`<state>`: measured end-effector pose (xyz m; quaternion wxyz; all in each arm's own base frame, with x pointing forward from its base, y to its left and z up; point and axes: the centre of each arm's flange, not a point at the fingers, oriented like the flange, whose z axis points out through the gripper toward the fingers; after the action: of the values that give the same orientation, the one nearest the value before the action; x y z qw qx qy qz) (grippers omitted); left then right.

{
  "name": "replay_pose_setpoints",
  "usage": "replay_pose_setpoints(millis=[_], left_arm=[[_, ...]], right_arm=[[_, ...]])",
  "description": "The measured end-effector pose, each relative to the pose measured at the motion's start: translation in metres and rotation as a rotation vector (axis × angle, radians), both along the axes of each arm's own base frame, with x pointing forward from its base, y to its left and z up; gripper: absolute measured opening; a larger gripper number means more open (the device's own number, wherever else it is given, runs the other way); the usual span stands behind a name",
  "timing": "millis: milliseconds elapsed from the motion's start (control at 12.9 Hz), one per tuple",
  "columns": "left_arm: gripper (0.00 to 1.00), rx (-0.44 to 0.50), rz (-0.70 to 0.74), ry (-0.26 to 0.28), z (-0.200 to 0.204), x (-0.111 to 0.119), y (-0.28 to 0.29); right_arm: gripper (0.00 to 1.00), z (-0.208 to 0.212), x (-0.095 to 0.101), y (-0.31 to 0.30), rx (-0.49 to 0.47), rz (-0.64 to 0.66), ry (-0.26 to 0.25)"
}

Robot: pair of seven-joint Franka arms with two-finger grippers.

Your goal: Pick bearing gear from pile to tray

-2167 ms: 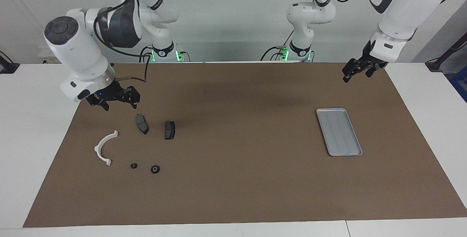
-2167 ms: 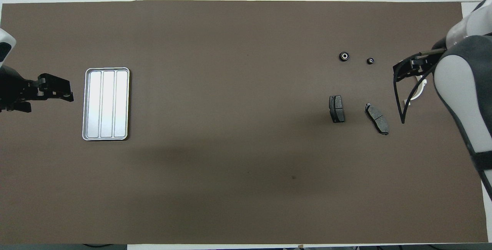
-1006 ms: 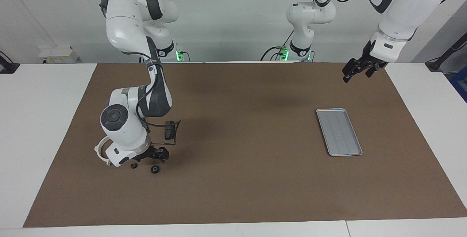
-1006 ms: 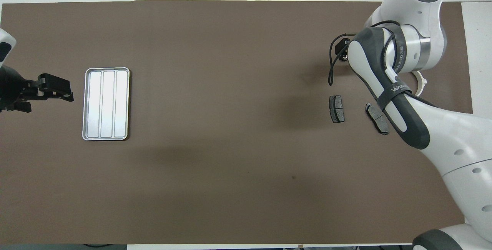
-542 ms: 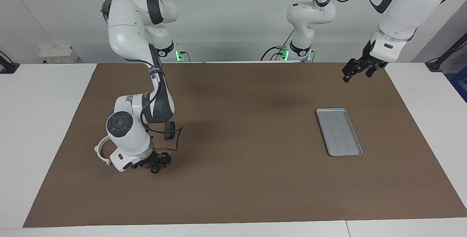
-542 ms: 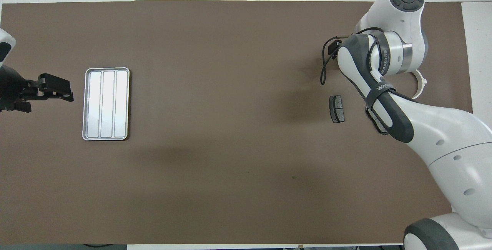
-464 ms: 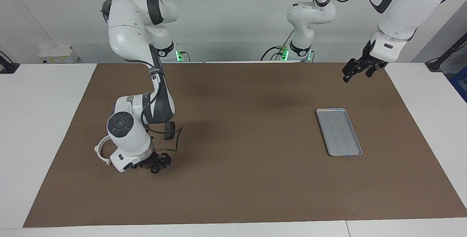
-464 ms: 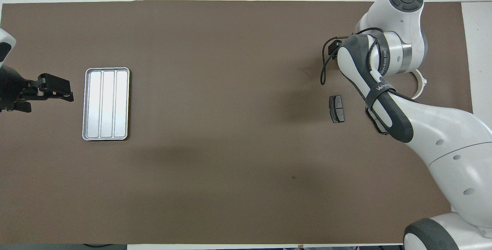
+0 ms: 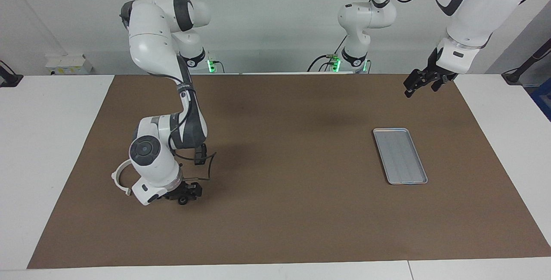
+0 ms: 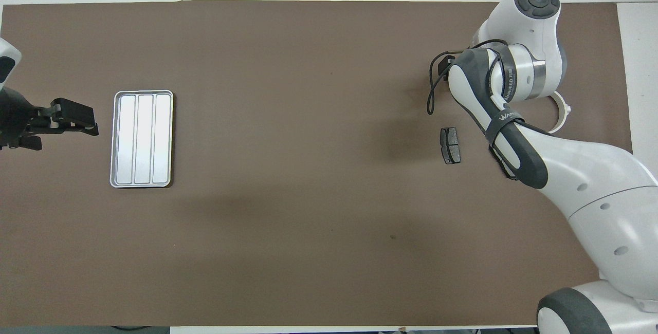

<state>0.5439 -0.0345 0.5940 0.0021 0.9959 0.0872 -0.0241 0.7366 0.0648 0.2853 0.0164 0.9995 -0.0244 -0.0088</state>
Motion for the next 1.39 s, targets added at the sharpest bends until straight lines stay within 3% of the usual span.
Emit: replay_pose_setpoints(millis=[155, 232, 542, 774, 1083, 1238, 1393], left_arm=[[1.00, 0.000, 0.000, 0.000, 0.000, 0.000, 0.000], [1.00, 0.000, 0.000, 0.000, 0.000, 0.000, 0.000], [1.00, 0.000, 0.000, 0.000, 0.000, 0.000, 0.000], [1.00, 0.000, 0.000, 0.000, 0.000, 0.000, 0.000], [1.00, 0.000, 0.000, 0.000, 0.000, 0.000, 0.000], [1.00, 0.000, 0.000, 0.000, 0.000, 0.000, 0.000], [1.00, 0.000, 0.000, 0.000, 0.000, 0.000, 0.000]], right_arm=[[0.90, -0.004, 0.000, 0.000, -0.001, 0.001, -0.001], [0.81, -0.005, 0.001, 0.000, -0.001, 0.001, 0.000], [0.70, -0.003, 0.002, 0.001, 0.001, 0.002, -0.005], [0.35, 0.002, 0.003, 0.006, 0.006, 0.008, -0.011], [0.35, 0.002, 0.003, 0.006, 0.000, 0.012, -0.011], [0.35, 0.006, 0.001, 0.013, -0.014, 0.024, 0.019], [0.35, 0.033, 0.002, 0.036, -0.020, 0.031, 0.031]])
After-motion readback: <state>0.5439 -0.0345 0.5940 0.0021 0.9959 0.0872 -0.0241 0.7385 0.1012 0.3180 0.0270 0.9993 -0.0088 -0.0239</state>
